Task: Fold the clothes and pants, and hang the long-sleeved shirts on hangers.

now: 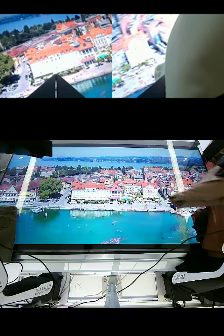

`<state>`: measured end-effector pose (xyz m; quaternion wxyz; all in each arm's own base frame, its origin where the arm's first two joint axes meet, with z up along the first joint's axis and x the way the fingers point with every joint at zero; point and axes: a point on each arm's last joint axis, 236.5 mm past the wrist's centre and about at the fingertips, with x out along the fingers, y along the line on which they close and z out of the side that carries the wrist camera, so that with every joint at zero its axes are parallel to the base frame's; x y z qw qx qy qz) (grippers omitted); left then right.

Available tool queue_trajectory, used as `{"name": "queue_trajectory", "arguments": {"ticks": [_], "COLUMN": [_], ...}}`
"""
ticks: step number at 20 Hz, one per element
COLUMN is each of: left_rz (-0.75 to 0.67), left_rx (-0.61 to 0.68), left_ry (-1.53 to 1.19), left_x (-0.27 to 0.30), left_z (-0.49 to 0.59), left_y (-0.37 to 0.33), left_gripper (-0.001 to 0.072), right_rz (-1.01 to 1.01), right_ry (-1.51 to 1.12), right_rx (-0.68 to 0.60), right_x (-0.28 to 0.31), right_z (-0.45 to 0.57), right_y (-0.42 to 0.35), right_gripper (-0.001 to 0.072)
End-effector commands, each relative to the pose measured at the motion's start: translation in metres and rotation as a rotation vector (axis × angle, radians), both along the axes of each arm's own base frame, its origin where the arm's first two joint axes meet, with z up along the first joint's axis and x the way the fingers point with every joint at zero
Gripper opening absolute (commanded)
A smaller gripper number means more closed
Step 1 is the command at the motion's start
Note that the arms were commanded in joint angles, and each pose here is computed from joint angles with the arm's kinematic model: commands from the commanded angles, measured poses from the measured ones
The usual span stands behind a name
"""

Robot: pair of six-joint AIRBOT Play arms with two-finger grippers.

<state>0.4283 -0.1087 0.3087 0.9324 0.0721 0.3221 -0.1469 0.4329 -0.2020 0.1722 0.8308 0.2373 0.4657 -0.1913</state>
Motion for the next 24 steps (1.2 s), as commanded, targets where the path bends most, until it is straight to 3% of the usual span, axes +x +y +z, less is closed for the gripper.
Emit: {"name": "queue_trajectory", "arguments": {"ticks": [1, 3, 8, 13, 14, 15, 17, 18, 24], "left_rz": [0.025, 0.025, 0.025, 0.025, 0.025, 0.025, 0.025, 0.025, 0.025], "left_rx": [0.025, 0.024, 0.024, 0.025, 0.025, 0.024, 0.024, 0.024, 0.024], "left_ry": [-0.016, -0.016, -0.015, -0.015, -0.015, -0.015, -0.015, -0.015, -0.015], "left_x": [-0.001, -0.001, -0.001, -0.001, -0.001, -0.001, -0.001, -0.001, -0.001], "left_z": [0.004, 0.004, 0.004, 0.004, 0.004, 0.004, 0.004, 0.004, 0.004], "left_y": [0.009, 0.009, 0.009, 0.009, 0.009, 0.009, 0.009, 0.009, 0.009], "left_gripper": [0.0017, 0.0017, 0.0017, 0.0017, 0.0017, 0.0017, 0.0017, 0.0017, 0.0017], "right_rz": [-0.309, -0.406, -0.506, -0.656, -0.662, -0.655, -0.638, -0.632, -0.621], "right_ry": [0.202, 0.408, 0.556, 0.667, 0.658, 0.633, 0.572, 0.552, 0.484], "right_rx": [-0.143, -0.229, -0.384, -0.255, -0.196, -0.133, -0.038, -0.028, -0.087], "right_x": [-0.093, -0.153, -0.216, -0.297, -0.302, -0.301, -0.292, -0.289, -0.277], "right_z": [0.016, 0.02, 0.034, 0.004, -0.005, -0.015, -0.025, -0.026, -0.023], "right_y": [-0.057, -0.071, -0.097, -0.11, -0.108, -0.105, -0.1, -0.1, -0.116], "right_gripper": [0.0028, 0.0027, 0.0028, 0.0029, 0.0057, 0.0181, 0.0543, 0.0649, 0.0651]}}
